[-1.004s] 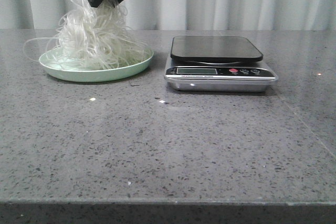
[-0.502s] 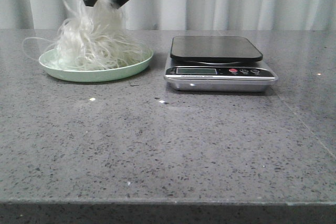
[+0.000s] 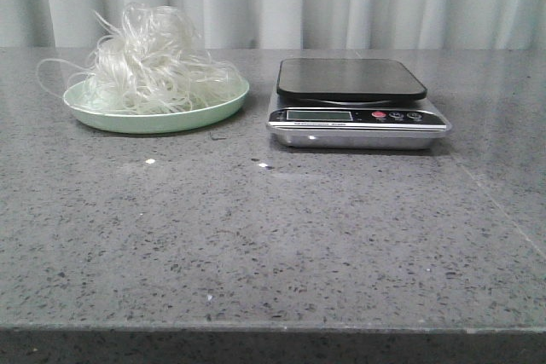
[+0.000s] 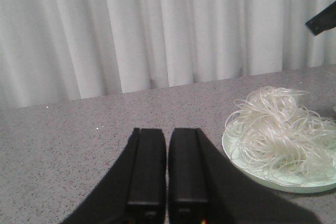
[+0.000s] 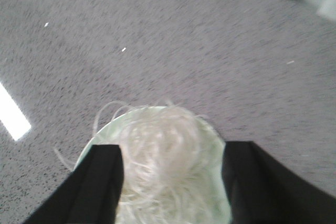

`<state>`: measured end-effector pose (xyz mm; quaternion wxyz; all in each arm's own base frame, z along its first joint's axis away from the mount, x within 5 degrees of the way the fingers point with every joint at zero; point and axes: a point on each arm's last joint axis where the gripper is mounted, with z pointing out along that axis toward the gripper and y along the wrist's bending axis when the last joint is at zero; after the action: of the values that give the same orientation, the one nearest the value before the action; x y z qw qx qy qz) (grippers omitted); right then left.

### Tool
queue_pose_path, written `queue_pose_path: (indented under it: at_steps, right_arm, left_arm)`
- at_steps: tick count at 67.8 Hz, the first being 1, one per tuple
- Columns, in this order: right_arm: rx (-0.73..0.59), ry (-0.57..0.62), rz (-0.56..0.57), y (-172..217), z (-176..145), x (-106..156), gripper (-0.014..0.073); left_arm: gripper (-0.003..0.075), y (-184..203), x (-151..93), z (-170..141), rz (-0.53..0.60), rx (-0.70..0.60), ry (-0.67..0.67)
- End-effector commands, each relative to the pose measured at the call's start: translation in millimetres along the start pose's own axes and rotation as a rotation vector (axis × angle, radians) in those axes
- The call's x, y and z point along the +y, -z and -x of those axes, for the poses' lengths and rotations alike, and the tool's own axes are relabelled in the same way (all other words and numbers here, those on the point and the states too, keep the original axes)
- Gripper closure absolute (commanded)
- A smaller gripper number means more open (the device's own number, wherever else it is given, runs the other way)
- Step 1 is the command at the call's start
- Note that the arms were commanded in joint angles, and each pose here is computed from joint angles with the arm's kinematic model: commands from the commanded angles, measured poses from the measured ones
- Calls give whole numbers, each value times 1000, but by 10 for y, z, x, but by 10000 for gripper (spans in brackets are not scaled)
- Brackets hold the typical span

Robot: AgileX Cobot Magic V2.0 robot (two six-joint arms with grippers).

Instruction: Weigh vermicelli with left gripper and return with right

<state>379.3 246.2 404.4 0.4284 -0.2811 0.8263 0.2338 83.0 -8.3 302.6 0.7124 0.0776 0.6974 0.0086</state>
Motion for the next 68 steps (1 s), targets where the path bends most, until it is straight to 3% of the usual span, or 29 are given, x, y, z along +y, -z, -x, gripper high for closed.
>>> queue_pose_path:
  at_steps: [1,13,38,51,68]
  right_arm:
    - [-169,26,-56,691,328,-70,222]
    - [-166,-17,-152,1156,338,-430,455]
    - [-82,-141,-312,1796,19,-925,444]
    - [-76,-197,-377,1977,-352,-927,444]
    - [-186,-149,-525,2287,-975,-686,444]
  left_arm:
    - [584,10,32,175,22,-97,24]
    - [584,10,32,175,22,-97,24]
    - [584,10,32,175,22,-97,24]
    - [584,10,32,175,22,-97,24]
    - [584,10,31,175,20,-98,54]
